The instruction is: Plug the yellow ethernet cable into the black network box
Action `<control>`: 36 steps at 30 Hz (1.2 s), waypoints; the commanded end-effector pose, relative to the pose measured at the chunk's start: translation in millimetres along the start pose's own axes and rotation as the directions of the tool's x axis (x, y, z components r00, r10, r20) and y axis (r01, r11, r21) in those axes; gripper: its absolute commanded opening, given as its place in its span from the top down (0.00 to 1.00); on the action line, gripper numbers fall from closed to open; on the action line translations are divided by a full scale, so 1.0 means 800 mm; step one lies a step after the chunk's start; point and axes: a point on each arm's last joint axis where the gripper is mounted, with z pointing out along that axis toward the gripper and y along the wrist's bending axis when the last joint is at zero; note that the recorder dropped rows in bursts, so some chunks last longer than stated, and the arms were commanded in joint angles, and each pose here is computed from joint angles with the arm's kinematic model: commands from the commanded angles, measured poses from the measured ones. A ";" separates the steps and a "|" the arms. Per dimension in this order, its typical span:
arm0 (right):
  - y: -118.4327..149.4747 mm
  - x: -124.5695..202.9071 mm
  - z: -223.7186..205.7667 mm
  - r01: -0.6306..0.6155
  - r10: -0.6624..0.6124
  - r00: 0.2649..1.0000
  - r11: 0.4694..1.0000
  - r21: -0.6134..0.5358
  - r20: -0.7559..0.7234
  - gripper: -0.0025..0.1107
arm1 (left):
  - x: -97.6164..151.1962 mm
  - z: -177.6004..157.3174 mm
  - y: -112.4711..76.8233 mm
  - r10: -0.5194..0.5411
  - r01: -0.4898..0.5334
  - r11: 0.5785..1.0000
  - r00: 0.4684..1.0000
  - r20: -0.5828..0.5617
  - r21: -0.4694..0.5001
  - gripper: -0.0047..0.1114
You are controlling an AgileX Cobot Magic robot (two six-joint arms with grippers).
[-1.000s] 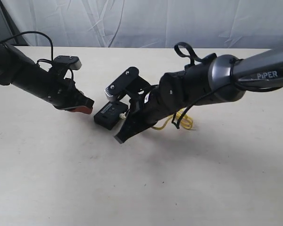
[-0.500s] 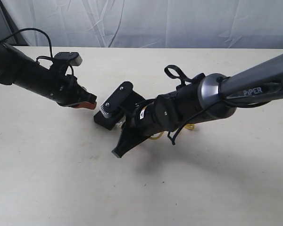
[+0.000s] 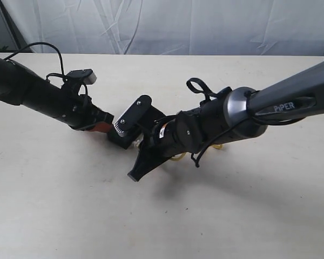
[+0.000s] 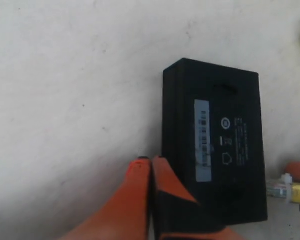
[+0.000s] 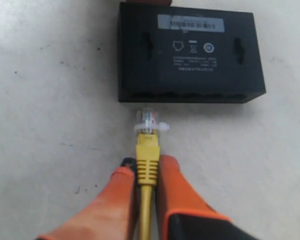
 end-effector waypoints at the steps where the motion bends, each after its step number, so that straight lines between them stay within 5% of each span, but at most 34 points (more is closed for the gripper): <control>1: 0.001 0.001 0.005 0.012 -0.012 1.000 1.000 0.011 0.015 0.98 | -0.003 -0.001 -0.002 -0.002 0.002 1.000 1.000 0.009 0.009 0.96; 23: 0.018 -0.017 0.009 0.045 -0.045 0.996 0.999 0.011 0.074 0.98 | -0.001 -0.001 -0.003 0.010 -0.010 1.000 1.000 -0.005 0.023 0.96; 36: 0.013 -0.021 0.009 -0.101 0.095 0.987 0.994 0.042 0.130 0.99 | 0.001 -0.001 -0.009 0.002 -0.001 0.998 1.000 -0.023 0.070 0.96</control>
